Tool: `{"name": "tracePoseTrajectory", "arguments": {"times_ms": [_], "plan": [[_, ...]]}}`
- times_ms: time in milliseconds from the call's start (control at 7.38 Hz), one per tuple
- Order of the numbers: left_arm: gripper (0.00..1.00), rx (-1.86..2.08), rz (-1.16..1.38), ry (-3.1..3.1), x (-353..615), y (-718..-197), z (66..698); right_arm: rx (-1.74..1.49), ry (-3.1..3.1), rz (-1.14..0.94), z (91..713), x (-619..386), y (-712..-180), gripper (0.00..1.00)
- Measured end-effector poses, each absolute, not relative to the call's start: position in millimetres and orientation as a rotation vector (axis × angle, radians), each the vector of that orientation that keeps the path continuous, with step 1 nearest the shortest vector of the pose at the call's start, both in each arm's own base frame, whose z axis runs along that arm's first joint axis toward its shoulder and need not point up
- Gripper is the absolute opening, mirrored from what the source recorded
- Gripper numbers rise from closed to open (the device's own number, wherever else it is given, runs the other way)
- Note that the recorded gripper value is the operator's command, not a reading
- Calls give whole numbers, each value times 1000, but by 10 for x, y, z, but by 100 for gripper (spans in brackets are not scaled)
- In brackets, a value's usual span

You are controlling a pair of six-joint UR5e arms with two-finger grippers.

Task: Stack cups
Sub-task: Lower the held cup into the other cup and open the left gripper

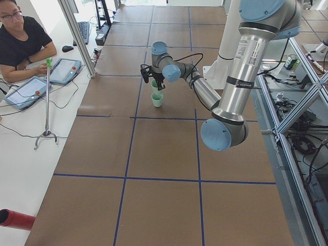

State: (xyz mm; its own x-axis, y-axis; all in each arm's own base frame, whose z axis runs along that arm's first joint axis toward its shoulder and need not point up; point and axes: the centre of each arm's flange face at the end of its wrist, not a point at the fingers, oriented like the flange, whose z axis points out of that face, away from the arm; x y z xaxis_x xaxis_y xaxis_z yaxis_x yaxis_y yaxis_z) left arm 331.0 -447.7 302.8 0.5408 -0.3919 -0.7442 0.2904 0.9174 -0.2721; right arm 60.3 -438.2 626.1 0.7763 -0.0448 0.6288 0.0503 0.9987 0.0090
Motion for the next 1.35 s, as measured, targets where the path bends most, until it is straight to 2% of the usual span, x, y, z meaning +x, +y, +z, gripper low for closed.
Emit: {"name": "tracePoseTrajectory", "arguments": {"times_ms": [677, 812, 948, 1083, 1354], "plan": [[0, -96, -418, 883, 3377, -4539, 3122, -9, -680, -51, 6262, 604, -4381, 100], [29, -96, -417, 883, 3377, -4535, 3119, -9, -680, -51, 6262, 603, -4381, 100], [75, -97, -417, 882, 3380, -4533, 3127, -9, -680, -51, 6263, 602, -4381, 100], [100, -98, -417, 880, 3386, -4533, 3138, -9, -680, -51, 6263, 602, -4381, 100], [100, -100, -412, 879, 3409, -4518, 3144, -9, -680, -51, 6262, 603, -4381, 100]]}}
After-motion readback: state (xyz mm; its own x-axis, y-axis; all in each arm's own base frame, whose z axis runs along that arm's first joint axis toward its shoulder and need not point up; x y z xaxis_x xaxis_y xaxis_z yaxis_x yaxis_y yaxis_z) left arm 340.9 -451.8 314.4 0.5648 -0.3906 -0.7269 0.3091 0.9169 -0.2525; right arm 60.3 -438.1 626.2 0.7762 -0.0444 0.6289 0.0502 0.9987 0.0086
